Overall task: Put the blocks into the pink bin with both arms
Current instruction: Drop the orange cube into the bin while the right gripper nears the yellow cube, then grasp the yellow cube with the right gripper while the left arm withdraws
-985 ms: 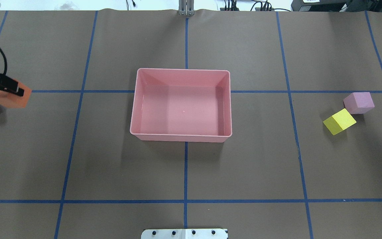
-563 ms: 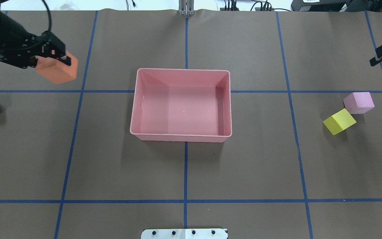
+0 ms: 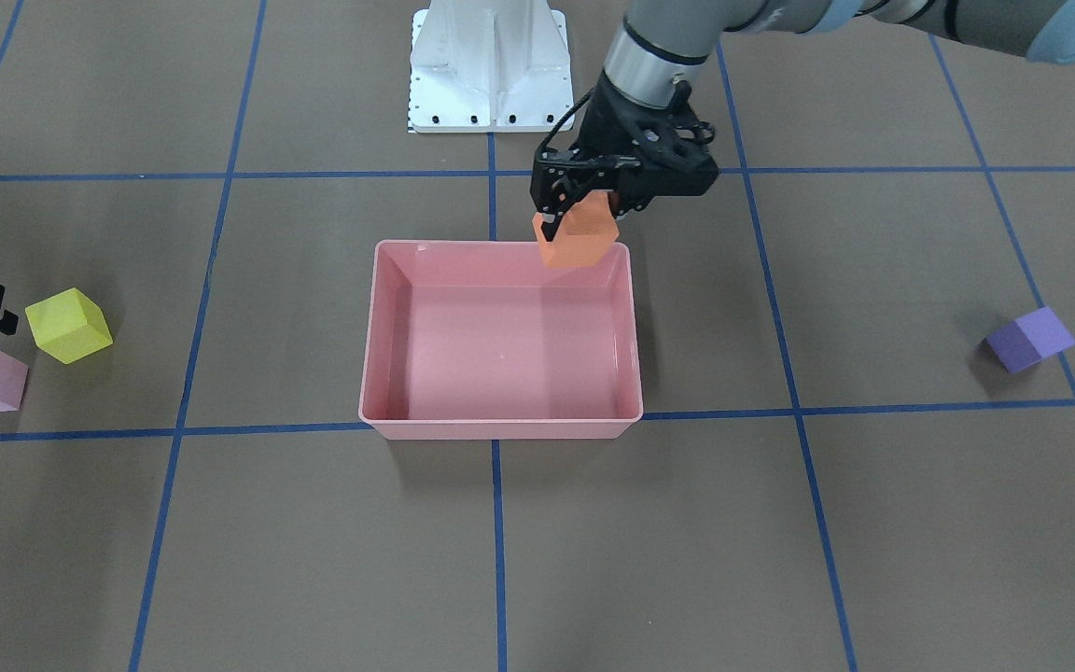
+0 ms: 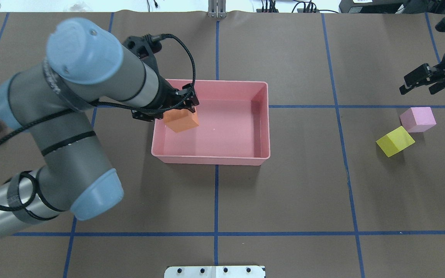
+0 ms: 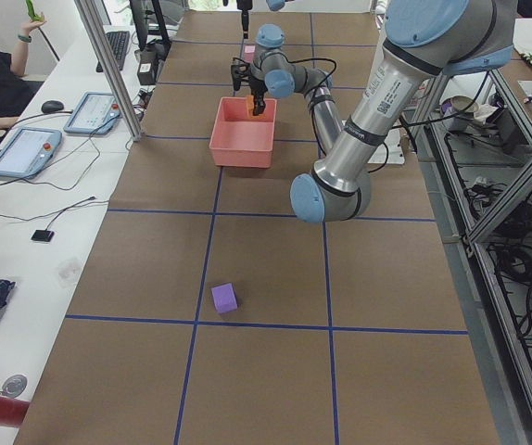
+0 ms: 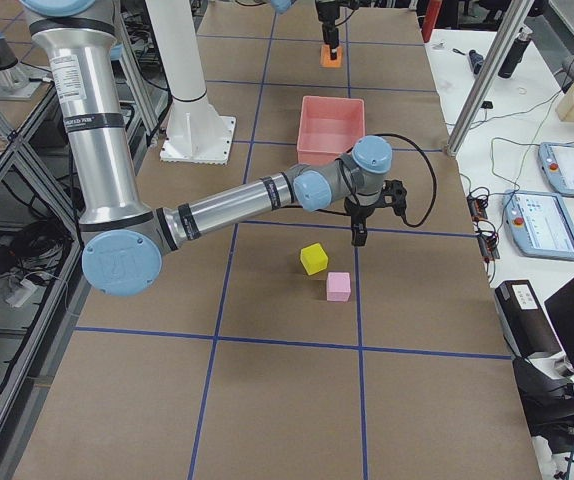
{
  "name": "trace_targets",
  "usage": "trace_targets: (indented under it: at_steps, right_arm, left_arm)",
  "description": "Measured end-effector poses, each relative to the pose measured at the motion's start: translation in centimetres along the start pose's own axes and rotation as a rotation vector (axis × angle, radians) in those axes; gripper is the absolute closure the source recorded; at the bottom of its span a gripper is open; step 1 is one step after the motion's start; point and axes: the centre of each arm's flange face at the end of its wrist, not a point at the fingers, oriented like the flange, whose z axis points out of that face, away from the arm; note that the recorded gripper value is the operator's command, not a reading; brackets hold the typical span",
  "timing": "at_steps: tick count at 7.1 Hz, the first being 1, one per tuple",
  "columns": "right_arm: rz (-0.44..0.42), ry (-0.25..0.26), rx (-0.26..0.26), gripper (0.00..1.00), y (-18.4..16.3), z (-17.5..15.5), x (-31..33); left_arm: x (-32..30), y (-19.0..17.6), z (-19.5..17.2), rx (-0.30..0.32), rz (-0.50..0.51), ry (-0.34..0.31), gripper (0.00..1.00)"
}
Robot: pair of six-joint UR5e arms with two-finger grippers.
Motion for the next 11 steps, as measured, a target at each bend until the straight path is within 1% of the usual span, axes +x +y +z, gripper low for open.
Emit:
trace_targets:
  at_steps: [1,2,3,4,6,7,9,11]
  right_arm:
    - [-0.035,0.017,0.0,0.0,0.2,1.3,-1.2]
    - [-0.076,0.026,0.012,0.0,0.5,2.5,-1.8]
    - [-0.105,0.033,0.016,0.0,0.9,3.8,-2.1]
    - [-0.125,0.047,0.013,0.0,1.2,4.9,-2.5]
    - [-0.172,0.078,0.007,0.0,1.6,6.3,-2.5]
    - [-0.212,0.089,-0.006,0.0,2.0,6.9,-2.0]
    - [-0.268,0.102,-0.042,0.0,2.8,8.5,-0.9]
    - [-0.284,0.108,-0.085,0.0,3.9,10.4,-0.7]
  left_arm:
    - [1.3,1.5,2.2,0.019,0.001,-0.002,1.0]
    - [2.6,2.3,3.9,0.031,-0.002,-0.001,0.83]
    - [3.9,2.4,5.4,0.037,-0.006,-0.004,0.18]
    - [5.4,2.2,6.7,0.047,-0.009,-0.013,0.0]
    - [7.5,1.5,8.0,0.081,-0.012,-0.028,0.0]
    - [7.8,1.4,8.3,0.087,-0.012,-0.031,0.0]
    - [7.9,1.3,8.6,0.093,-0.012,-0.038,0.0]
    - [7.8,1.3,9.1,0.094,-0.013,-0.044,0.0]
